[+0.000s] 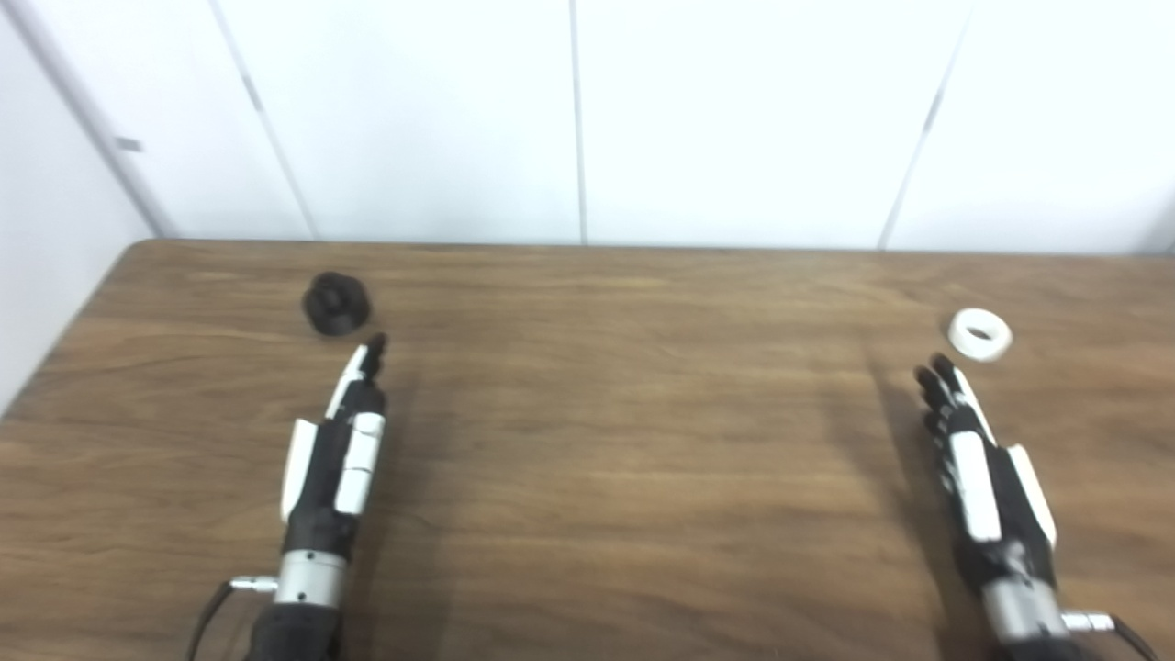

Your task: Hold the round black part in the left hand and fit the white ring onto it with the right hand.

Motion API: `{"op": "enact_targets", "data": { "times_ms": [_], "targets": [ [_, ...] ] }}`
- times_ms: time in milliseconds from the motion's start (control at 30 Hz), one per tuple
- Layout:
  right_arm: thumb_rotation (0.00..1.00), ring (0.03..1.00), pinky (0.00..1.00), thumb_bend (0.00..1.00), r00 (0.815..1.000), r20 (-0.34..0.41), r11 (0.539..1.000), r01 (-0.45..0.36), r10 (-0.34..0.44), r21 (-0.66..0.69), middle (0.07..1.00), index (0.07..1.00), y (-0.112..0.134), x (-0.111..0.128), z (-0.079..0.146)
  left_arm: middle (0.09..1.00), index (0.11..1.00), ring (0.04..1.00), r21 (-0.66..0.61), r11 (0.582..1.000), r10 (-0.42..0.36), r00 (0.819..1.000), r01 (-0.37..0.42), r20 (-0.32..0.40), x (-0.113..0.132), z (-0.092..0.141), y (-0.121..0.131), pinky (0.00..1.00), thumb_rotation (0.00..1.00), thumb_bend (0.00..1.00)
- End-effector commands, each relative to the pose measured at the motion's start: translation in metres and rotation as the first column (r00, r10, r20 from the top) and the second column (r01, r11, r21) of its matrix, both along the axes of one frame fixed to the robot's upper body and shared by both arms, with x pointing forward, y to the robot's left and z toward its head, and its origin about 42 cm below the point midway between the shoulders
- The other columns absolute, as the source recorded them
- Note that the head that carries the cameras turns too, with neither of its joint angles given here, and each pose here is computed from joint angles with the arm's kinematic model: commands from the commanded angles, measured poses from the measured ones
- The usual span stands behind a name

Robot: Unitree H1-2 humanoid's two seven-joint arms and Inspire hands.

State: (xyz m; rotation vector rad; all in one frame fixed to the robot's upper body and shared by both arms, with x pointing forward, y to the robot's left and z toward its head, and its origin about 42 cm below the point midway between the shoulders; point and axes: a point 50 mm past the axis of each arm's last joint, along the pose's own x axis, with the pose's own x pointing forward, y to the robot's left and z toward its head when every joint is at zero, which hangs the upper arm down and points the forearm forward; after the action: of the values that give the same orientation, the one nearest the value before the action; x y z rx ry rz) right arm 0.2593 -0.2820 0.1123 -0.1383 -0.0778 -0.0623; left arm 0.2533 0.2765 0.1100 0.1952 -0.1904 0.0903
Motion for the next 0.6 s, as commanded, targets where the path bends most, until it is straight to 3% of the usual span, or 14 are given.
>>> {"op": "enact_targets", "data": {
  "times_ms": [0, 567],
  "targets": [
    [1.00, 0.998, 1.00, 0.55, 0.999, -0.044, 1.000, 0.002, -0.002, -0.005, 0.965, 0.985, -0.009, -0.010, -0.020, 0.974, 0.963, 0.984, -0.052, 0.999, -0.007, 0.997, 0.003, -0.079, -0.014, -0.031, -0.017, 1.00, 0.99, 0.54],
    [1.00, 1.000, 1.00, 0.48, 0.999, -0.052, 1.000, 0.007, -0.008, -0.017, 0.962, 0.993, -0.015, -0.009, -0.032, 0.974, 0.966, 0.992, -0.048, 0.999, -0.015, 0.995, 0.010, -0.099, -0.013, -0.045, -0.035, 1.00, 0.93, 0.57]
  ]
}}
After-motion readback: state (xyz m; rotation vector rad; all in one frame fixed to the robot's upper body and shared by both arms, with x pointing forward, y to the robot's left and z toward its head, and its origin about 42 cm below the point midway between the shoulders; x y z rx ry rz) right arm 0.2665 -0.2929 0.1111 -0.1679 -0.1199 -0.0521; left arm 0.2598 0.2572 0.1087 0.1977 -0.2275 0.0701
